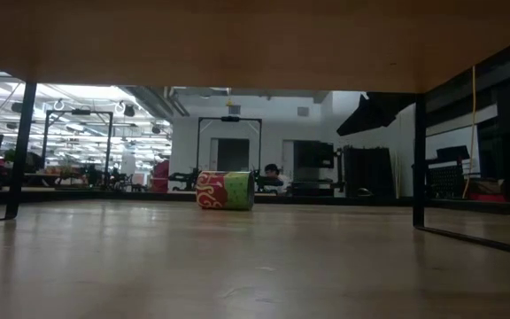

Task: Pick and place cans onto a shelf
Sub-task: Put the canned tomatoes on the shelf, then put the canned spaghetti sauce on the shelf

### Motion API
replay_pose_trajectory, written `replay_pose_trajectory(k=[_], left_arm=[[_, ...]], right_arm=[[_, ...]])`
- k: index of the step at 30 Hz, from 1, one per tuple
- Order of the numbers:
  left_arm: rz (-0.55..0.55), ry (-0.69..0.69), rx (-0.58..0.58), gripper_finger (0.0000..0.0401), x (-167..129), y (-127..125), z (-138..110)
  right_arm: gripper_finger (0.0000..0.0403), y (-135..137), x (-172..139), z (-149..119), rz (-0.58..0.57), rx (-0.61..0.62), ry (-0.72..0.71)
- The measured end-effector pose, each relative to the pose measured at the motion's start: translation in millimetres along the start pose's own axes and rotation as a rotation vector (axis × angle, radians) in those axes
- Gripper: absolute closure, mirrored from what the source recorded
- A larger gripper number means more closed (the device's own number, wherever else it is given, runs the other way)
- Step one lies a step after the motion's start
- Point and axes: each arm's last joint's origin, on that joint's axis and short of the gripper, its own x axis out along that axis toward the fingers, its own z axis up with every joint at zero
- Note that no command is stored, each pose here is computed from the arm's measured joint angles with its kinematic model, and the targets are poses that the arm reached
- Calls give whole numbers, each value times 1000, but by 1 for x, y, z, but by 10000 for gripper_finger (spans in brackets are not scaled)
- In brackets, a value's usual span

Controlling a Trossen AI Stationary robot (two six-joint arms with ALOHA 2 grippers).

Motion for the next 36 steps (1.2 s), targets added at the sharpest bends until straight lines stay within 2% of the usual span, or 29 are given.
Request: replay_pose_trajectory(k=[20,36], left_arm=[[25,32,-17,400,26,-10,1],[34,39,-38,335,26,-9,0]], right_arm=[[298,0,0,0,16,-3,-1],[298,0,0,0,16,-4,-1]])
